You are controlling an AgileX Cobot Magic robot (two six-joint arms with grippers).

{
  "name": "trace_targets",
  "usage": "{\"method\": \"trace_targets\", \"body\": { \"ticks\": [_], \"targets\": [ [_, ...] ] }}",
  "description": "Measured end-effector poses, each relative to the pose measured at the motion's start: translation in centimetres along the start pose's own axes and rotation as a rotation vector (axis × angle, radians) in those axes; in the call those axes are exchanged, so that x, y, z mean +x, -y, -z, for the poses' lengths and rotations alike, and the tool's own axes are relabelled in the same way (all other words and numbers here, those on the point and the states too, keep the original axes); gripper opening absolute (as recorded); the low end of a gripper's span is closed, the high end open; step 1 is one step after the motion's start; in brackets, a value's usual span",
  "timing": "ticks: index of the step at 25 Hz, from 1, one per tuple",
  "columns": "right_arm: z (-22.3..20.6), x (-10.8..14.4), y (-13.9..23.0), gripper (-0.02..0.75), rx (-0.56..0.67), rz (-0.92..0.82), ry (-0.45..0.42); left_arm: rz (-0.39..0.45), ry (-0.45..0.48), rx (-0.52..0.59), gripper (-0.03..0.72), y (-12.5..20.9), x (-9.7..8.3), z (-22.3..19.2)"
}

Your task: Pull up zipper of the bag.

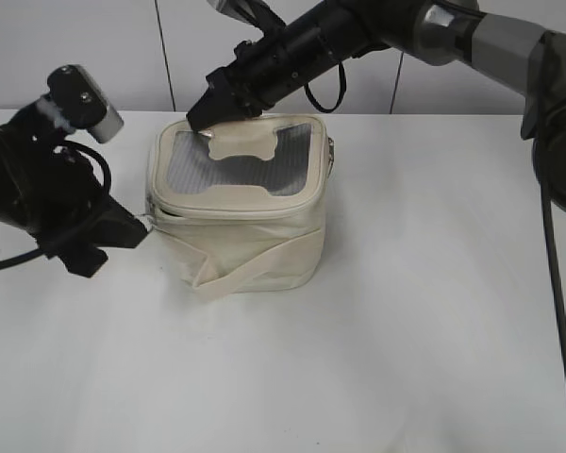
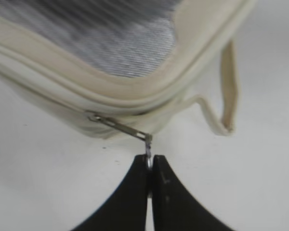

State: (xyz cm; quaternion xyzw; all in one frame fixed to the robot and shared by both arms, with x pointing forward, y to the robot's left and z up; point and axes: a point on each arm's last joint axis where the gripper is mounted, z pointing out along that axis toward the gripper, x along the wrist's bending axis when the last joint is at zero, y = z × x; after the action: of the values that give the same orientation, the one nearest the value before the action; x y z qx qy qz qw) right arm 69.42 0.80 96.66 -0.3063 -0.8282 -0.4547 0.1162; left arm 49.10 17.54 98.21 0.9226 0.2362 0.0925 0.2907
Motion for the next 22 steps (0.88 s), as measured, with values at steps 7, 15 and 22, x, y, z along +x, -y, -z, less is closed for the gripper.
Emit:
{"method": "trace_targets", "body": {
  "ticks": [7, 15, 22],
  "targets": [
    [0.0, 0.0, 0.0, 0.041, -0.001, -0.005, 0.001, -0.108, 0.016, -0.092, -0.004, -3.2, -5.5, -2.0],
    [0.0, 0.0, 0.0, 0.041, 0.003, -0.007, -0.001, -0.104, -0.036, -0.182, -0.004, -5.9, -9.3, -4.7],
    [3.3, -1.3, -0.9, 0.400, -0.033, -0.072, 0.033, 0.127, 0.137, -0.167, 0.177, -4.8, -7.0, -2.4]
  ]
}}
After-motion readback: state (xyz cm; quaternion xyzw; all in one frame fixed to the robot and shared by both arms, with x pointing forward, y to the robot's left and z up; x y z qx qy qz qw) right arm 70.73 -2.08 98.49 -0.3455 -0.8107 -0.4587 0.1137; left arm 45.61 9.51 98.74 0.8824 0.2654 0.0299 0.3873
